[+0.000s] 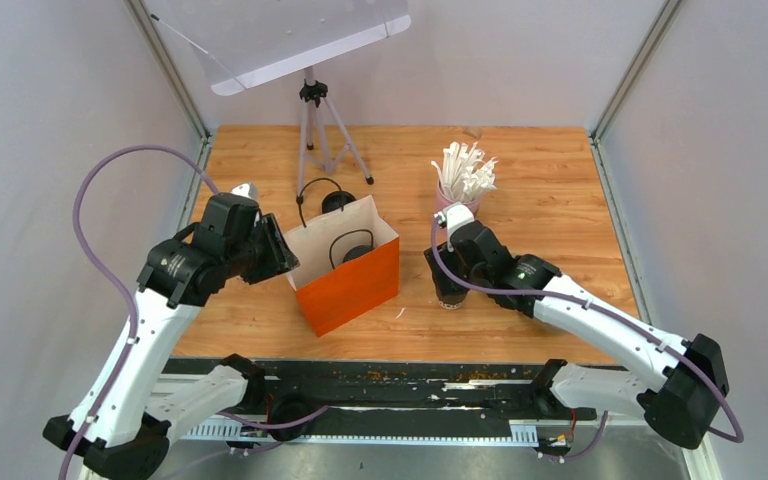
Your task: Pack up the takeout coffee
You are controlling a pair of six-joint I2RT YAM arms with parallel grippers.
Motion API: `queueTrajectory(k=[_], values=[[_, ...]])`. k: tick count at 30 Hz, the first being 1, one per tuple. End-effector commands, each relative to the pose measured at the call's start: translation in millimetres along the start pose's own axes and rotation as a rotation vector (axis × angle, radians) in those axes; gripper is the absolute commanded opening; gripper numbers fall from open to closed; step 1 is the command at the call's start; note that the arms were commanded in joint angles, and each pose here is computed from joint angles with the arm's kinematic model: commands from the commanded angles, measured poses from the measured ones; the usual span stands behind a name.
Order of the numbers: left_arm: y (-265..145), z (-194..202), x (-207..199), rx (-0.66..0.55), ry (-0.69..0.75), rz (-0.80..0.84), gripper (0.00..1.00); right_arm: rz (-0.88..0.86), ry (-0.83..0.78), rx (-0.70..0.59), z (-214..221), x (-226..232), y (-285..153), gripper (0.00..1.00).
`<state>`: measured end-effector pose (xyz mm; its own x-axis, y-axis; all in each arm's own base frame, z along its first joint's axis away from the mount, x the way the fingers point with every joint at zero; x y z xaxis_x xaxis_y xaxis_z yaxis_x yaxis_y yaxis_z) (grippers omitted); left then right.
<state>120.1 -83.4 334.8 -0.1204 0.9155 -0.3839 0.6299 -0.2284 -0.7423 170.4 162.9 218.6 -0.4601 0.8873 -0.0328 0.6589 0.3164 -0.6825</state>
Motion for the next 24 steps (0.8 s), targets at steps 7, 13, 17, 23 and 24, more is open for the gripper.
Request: queueTrajectory(k=[7, 13, 17, 23, 24], values=[[10, -5, -2, 0.044, 0.089, -0.017, 0.16, 0.015, -0.06, -0.21, -60, -2, -23, 0.72], [5, -8, -7, 0.084, 0.18, 0.049, 0.02, 0.032, -0.049, -0.228, -80, -4, -31, 0.72], [0, -6, -10, 0.101, 0.242, 0.129, 0.0, 0.06, -0.046, -0.243, -88, -12, -38, 0.72], [-1, 0, -16, 0.124, 0.279, 0.283, 0.0, 0.096, -0.069, -0.248, -93, -19, -45, 0.72], [-2, 1, -17, 0.126, 0.284, 0.309, 0.0, 0.105, -0.068, -0.246, -93, -20, -46, 0.72]])
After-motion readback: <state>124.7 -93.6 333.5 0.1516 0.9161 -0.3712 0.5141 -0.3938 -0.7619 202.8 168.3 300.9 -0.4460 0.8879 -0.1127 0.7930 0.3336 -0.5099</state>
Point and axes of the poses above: each gripper's point midway between its finger pads, its own y axis out along the fingers, its own x axis along the line the jaws close on, z = x × y, the point moved 10 cm from there along -y, back along the fingers, and after that the axes turned 2 degrees about y, right-handed, at the moved point
